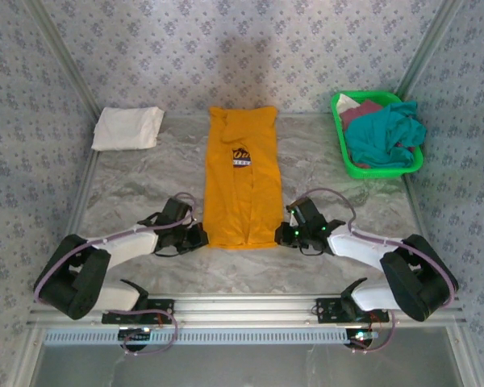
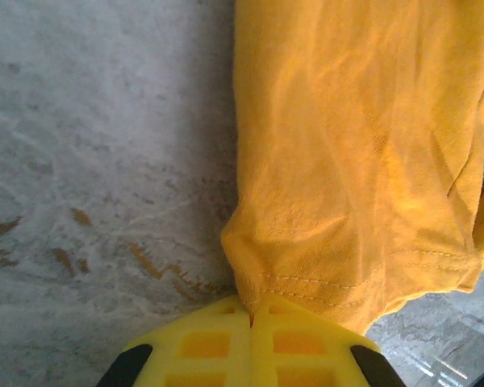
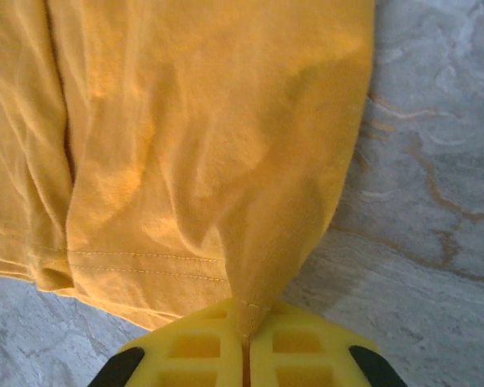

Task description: Fold and stack the t-shirts

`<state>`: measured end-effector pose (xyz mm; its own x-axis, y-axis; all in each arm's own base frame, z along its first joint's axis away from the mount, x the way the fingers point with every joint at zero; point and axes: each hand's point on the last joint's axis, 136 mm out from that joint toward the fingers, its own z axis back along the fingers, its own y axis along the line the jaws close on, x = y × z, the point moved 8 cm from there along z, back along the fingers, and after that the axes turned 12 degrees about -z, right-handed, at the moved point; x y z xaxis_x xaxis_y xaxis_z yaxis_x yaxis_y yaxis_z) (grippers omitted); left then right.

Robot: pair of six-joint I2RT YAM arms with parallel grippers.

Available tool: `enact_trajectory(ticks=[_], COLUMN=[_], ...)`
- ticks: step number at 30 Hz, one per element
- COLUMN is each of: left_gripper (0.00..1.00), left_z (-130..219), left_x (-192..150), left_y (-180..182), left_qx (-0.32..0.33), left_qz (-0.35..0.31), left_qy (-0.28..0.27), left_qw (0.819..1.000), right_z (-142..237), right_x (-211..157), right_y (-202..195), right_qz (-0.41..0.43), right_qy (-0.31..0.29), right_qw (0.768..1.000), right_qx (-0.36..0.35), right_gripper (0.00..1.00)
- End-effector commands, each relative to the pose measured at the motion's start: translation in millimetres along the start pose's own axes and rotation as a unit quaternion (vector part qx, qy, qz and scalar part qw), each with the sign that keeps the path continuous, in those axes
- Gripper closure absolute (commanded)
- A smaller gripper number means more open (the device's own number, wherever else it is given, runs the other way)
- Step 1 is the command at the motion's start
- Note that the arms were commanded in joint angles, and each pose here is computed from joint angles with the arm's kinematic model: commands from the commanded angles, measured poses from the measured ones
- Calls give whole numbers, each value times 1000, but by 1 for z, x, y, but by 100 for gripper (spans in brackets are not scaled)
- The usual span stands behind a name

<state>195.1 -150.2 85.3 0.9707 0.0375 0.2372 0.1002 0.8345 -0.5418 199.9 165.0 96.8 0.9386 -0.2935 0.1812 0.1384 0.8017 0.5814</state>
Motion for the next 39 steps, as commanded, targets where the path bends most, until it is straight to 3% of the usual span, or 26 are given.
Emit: enact_trajectory(ticks=[1, 10, 17, 25, 34, 39], left_gripper=[100, 100, 100, 100, 100, 100], left_z=[7, 20, 33, 57, 74, 83], left_x=[17, 10, -23, -65, -28, 18], left_y=[-17, -11, -14, -22, -41, -52], left_qx=[-15, 24, 37, 33, 26, 13], left_qz=[-33, -31, -44, -48, -65, -80], left_qy=[-11, -17, -6, 0, -51, -88], left_qw=[999, 999, 998, 998, 996, 993], right_z=[5, 16, 18, 47, 58, 62], right_x=[5, -1, -38, -63, -34, 4], right_y=[8, 5, 1, -8, 15, 31], right_qz=[11, 17, 49, 32, 27, 45], right_qy=[-6, -12, 21, -3, -28, -61], right_qw=[1000, 1000, 998, 999, 999, 997], right_qx=[-3, 5, -15, -2, 23, 30], right_gripper=[98, 100, 100, 100, 100, 100])
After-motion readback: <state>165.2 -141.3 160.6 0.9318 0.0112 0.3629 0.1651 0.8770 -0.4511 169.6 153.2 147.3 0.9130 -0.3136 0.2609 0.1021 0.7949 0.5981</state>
